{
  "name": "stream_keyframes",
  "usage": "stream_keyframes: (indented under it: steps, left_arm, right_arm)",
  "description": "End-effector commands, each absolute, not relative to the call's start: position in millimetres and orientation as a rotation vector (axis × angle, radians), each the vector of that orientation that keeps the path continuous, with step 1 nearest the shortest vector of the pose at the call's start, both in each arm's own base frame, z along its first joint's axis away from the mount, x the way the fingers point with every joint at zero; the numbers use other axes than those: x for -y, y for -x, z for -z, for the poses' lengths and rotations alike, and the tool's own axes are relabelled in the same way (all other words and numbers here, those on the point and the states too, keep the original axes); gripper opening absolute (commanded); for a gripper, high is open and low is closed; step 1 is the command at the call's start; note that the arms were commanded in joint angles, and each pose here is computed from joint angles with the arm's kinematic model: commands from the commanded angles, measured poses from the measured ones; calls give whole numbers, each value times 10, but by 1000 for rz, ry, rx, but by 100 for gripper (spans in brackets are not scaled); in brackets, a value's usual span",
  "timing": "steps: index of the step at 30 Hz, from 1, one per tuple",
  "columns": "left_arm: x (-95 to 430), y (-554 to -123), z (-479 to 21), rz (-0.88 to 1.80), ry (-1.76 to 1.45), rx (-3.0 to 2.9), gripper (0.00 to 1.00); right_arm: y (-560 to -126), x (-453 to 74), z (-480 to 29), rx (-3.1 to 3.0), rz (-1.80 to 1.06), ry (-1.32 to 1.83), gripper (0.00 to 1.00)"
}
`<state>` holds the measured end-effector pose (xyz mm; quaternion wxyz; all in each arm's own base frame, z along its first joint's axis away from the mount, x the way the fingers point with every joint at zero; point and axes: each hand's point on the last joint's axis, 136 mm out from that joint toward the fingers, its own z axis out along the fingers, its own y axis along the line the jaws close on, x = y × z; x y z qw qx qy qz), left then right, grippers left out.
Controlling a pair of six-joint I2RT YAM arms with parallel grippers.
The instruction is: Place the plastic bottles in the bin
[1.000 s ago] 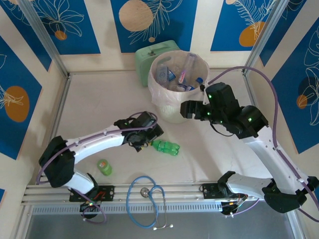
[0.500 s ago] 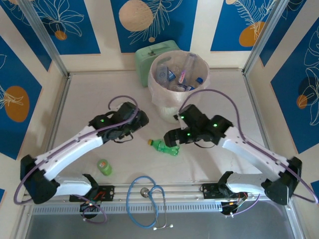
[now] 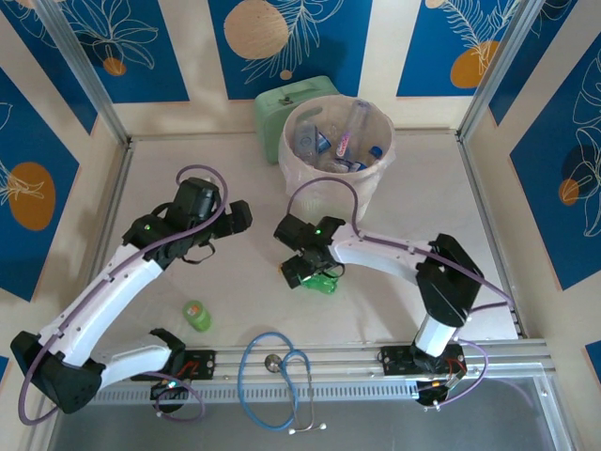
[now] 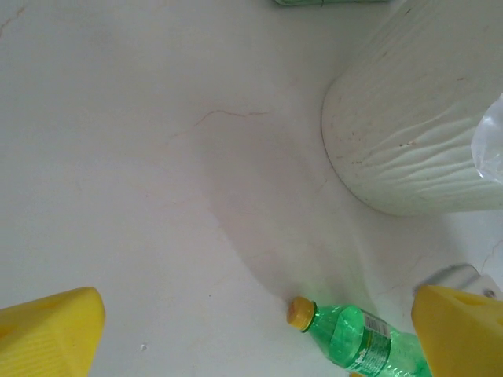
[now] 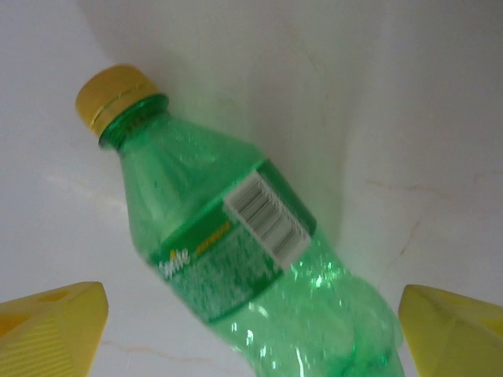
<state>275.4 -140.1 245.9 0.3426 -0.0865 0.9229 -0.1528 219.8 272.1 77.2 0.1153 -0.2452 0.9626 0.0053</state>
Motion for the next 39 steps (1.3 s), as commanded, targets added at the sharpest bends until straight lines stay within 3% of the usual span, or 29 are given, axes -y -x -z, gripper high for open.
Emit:
stream_keyframes:
  steps: [1,9,17,21,26,33,39]
  left_arm:
    - [1344,-2690,-2553,399,153,-2400,100]
    - [1237,-2685,-2478,429,223,-2406,100]
    - [1214,-2718,-2433,463,257,-2409,100]
    - [1224,-2728,-2410,484,274,-2411,99]
    - [1181,-2707,-2379,473,290,-2414,99]
    - [1149,-2704,-2405,472,300,-2410,99]
    - [1095,-2749,-2587,456,301,-2360,98]
  right_arm:
    - [-2217,-2662,-706,-2825,90,780,96]
    - [-2062,-2726,-495,-2909,72,832,94]
    - [-1918,-2680,-387,-2985,25,753,81]
    - [-1928,-2691,-318,-3007,51,738,80]
    - [-1944,-2743,-366,-2983,38,731,66]
    - [-1874,-2832,-719,-2910,-34,725,57]
    - [-1805,-3029,-1741,-2715,-249,716,57]
